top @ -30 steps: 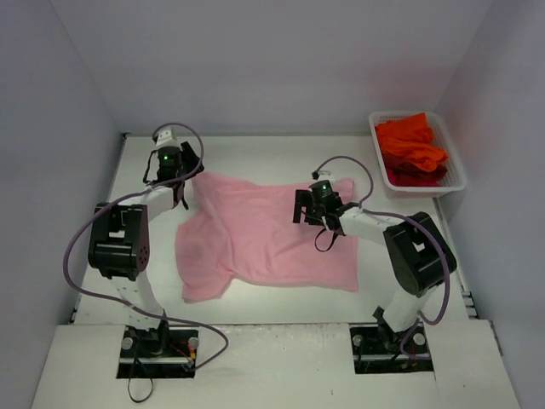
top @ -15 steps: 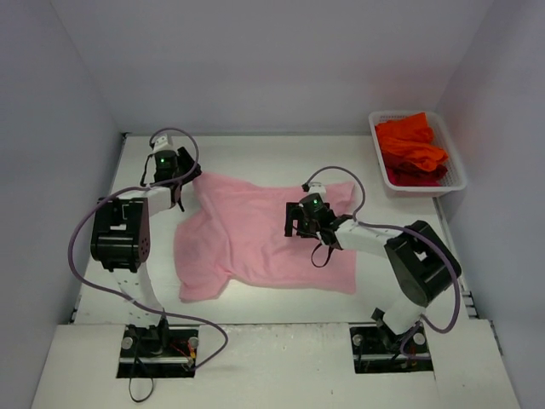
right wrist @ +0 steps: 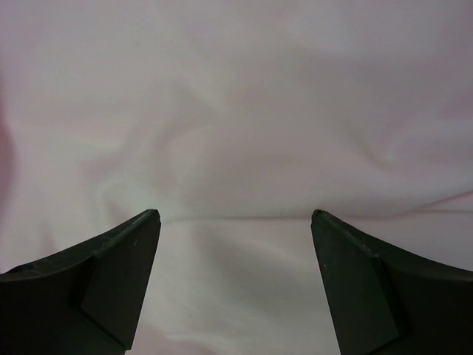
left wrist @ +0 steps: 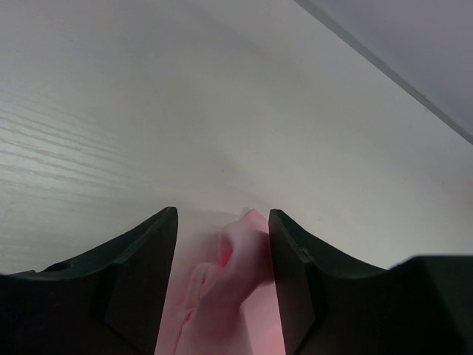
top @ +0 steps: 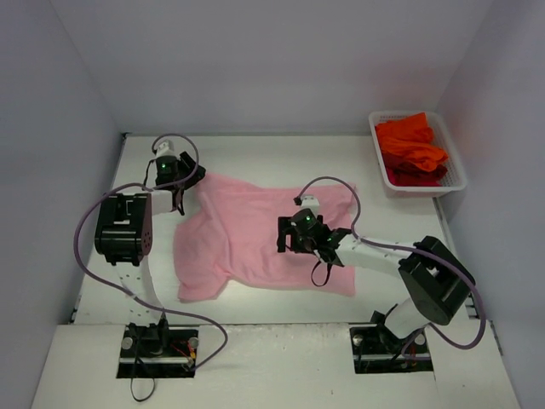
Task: Fold and stack the t-shirts
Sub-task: Flatten the tshirt out
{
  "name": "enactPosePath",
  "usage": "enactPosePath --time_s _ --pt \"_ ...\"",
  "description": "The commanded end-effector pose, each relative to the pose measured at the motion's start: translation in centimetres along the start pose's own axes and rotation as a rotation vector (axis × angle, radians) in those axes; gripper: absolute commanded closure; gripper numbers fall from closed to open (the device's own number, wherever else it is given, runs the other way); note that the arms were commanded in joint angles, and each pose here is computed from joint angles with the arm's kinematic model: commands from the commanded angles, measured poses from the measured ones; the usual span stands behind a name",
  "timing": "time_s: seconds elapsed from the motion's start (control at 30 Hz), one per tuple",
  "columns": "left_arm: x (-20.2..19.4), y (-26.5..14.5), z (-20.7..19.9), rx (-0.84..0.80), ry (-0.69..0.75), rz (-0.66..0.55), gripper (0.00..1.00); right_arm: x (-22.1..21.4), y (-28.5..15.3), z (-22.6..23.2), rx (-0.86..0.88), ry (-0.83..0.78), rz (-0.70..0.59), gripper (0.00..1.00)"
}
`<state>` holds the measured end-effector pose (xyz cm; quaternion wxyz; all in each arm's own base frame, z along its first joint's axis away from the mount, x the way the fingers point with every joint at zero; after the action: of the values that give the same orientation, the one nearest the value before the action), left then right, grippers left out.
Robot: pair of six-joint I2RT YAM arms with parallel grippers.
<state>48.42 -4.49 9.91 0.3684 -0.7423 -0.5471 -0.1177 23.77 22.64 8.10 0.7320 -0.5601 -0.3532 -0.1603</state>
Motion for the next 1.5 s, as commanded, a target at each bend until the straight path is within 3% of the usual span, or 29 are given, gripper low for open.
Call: enactPosePath --time_s 0.0,0.5,1.2,1.47 --pt "1.7 -0.7 -3.1 -0.157 -0.044 -0.055 0.52 0.5 -0.7 0.2 -0.03 0.029 -0.04 0.2" --pt "0.2 -1.1 -3.9 -0.278 -0.147 -0.015 0.56 -0.3 0.0 1.5 -0.038 -0.006 -0.014 0.2" --pt "-6.0 -3.4 -5.0 -0.292 -0.124 0.096 0.6 0.5 -0.5 2.0 -0.04 -0.015 -0.033 0.2" --pt "-7.0 -5.6 -6.6 -0.295 -0.045 0.098 0.67 0.4 -0.5 2.0 -0.042 -0.016 -0.031 0.2"
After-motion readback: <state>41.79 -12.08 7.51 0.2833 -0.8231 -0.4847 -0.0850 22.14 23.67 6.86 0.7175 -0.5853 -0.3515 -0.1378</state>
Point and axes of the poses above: each gripper's point midway between its finger pads, its own y axis out along the fingers, its own z axis along the line the jaws close on, x = y × z, the point moved 6 cm from there along -y, back along the fingers, and after that the axes turned 12 degrees about -y, right-handed, at the moved point
